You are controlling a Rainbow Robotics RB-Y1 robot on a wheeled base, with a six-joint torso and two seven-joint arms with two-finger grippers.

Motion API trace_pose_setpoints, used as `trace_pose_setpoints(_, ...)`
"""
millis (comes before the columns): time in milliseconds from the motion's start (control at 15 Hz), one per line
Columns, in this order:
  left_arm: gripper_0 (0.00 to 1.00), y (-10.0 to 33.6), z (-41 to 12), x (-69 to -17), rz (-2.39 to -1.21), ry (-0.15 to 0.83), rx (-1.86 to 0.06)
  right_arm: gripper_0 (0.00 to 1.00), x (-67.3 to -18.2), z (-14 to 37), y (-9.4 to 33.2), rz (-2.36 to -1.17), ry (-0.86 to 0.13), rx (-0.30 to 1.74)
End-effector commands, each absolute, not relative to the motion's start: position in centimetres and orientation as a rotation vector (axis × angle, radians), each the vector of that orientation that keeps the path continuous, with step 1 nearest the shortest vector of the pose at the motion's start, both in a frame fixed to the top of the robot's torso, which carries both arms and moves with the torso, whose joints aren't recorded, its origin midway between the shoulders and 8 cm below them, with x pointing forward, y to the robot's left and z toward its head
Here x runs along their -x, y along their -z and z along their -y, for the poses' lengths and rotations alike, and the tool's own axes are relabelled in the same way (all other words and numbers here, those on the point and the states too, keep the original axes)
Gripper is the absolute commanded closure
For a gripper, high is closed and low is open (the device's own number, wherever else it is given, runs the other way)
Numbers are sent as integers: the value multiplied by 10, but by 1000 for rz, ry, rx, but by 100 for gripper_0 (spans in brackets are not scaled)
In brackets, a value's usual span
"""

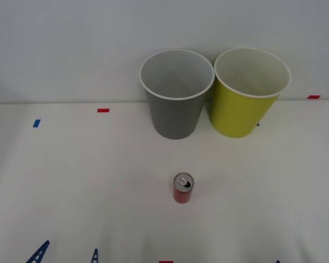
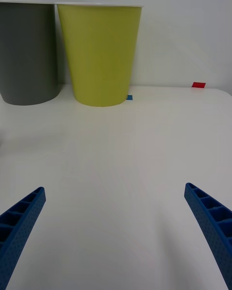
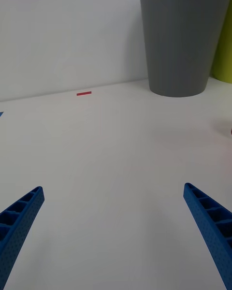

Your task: Put cans in the gray bin and PET bottles in the light green bin.

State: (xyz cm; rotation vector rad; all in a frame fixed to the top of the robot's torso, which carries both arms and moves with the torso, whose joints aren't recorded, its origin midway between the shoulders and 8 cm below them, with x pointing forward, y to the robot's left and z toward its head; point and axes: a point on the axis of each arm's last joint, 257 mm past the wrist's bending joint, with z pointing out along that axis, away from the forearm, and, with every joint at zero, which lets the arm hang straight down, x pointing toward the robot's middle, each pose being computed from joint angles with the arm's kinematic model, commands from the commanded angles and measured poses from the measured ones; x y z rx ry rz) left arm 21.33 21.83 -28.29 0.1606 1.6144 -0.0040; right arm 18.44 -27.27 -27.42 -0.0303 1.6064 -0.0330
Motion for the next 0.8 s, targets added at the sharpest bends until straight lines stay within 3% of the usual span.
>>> trace_pose_setpoints(67, 0, 283, -218, -213, -1615, 4, -161, 0, -184, 273, 274, -1606, 33, 30)
trace_pose_setpoints(800, 0, 298, -216, -217, -1626, 7, -186, 0, -184, 273, 274, -1606, 33, 30)
